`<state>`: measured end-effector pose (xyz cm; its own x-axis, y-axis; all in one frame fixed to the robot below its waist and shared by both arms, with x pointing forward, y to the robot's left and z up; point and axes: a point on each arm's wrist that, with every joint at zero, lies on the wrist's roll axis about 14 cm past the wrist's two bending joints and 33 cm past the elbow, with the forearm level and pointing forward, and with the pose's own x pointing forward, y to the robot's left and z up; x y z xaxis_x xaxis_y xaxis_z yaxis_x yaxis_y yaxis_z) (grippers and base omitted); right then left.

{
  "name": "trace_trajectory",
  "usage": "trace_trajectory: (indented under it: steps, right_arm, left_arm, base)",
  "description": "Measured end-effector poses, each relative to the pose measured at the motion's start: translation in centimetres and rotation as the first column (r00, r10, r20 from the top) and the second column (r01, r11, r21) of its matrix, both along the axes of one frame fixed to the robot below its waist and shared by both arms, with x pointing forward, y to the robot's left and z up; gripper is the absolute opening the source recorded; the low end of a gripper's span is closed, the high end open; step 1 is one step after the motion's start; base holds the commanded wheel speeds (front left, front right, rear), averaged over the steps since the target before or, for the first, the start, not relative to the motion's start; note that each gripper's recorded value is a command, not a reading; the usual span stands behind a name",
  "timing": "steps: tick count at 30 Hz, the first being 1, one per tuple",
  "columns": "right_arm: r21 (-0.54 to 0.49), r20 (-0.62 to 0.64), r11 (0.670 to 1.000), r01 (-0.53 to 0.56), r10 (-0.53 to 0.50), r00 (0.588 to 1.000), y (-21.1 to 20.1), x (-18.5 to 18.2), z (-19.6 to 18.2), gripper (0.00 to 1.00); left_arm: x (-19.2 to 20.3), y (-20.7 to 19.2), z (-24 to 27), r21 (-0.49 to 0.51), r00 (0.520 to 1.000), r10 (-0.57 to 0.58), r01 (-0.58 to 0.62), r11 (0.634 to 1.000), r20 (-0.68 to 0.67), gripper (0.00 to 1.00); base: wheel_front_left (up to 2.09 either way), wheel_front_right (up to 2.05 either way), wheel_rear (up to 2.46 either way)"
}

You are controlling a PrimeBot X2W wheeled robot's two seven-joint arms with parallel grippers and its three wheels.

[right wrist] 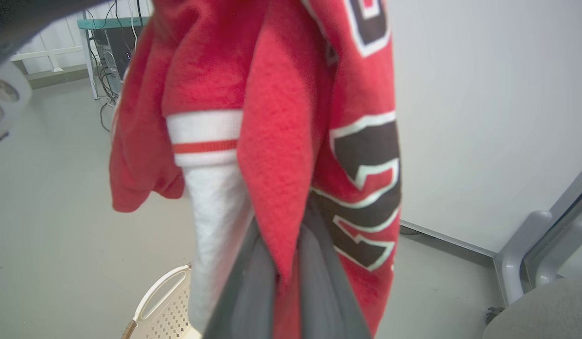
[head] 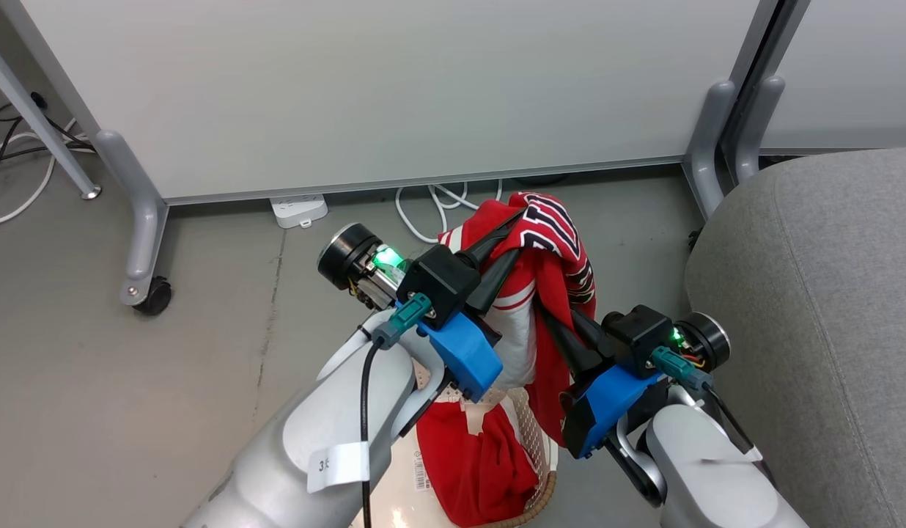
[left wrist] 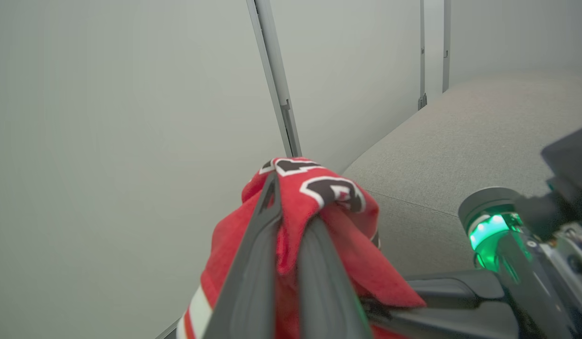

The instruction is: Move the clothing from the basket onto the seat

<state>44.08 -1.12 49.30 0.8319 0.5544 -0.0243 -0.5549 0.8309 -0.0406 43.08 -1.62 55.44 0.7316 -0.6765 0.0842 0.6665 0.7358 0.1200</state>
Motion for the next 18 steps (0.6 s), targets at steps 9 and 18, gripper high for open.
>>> trace_trajectory:
  steps: [9,18]
  right_arm:
    - [0.008,0.003,1.0,0.004,-0.004,1.0,-0.06,0.06,0.2,0.0]
    - [0.025,-0.001,0.999,0.022,-0.022,1.0,-0.54,0.4,0.22,0.0]
  left_arm:
    - [0.12,0.1,0.16,0.002,1.0,0.005,-0.005,1.0,0.009,1.0]
    - [0.23,-0.03,-0.39,0.008,1.0,0.002,-0.002,1.0,0.0,1.0]
  base:
    - [0.0,0.0,0.0]
    - [0.0,0.0,0.0]
